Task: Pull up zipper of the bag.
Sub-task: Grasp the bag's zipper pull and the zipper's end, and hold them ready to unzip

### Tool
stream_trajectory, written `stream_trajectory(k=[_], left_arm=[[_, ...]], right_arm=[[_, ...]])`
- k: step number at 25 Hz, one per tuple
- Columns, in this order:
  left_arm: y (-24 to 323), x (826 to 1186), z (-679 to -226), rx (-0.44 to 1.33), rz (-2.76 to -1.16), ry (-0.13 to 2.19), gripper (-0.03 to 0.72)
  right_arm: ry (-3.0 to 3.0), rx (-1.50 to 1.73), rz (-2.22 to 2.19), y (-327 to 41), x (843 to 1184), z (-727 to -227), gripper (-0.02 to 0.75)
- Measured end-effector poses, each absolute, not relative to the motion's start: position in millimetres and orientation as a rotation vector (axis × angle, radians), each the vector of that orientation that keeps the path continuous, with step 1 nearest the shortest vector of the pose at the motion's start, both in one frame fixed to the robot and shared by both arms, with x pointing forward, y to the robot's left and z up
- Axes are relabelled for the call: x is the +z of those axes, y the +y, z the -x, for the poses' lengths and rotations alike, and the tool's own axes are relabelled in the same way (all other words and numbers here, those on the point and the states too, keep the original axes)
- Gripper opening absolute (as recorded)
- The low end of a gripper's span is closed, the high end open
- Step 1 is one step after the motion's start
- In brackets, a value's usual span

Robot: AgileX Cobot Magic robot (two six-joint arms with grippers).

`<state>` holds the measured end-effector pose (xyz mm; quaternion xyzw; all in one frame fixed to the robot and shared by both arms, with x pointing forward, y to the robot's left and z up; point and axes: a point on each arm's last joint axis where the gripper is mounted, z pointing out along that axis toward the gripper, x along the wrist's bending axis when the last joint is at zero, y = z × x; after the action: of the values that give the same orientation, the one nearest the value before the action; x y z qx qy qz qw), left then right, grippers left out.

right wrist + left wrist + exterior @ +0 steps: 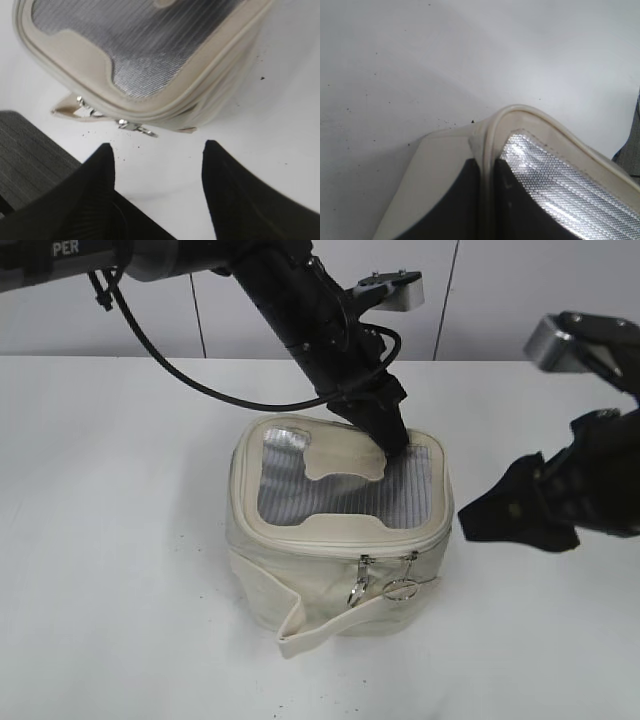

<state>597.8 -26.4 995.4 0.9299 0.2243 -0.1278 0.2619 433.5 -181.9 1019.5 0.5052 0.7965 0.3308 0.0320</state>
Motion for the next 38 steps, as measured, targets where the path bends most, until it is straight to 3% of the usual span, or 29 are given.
stream_trajectory(k=[4, 10, 19, 23, 27, 38], left_arm=[[-26, 995, -598, -0.346, -2.516, 0.607, 0.042], [-26, 995, -598, -0.346, -2.516, 0.607, 0.042], [-26, 995, -598, -0.346, -2.516, 0.607, 0.042], [-26, 995, -598, -0.345, -2.517, 0.607, 0.042], [-26, 995, -598, -0.345, -2.517, 0.607, 0.042], [-27, 995, -598, -0.348, -2.515, 0.607, 0.042]], right_arm=[[2.353, 0.983, -1.737, -208, 1029, -452, 0.440], [2.432, 0.921, -1.917, -238, 1015, -459, 0.440], [2.466, 1.282, -1.793, -227, 1003, -450, 0.440], [2.382, 1.228, -1.796, -234, 984, -439, 0.440], [2.376, 1.246, -1.693, -234, 987, -431, 0.440], [2.610, 1.099, -1.051, -202, 969, -407, 0.440]])
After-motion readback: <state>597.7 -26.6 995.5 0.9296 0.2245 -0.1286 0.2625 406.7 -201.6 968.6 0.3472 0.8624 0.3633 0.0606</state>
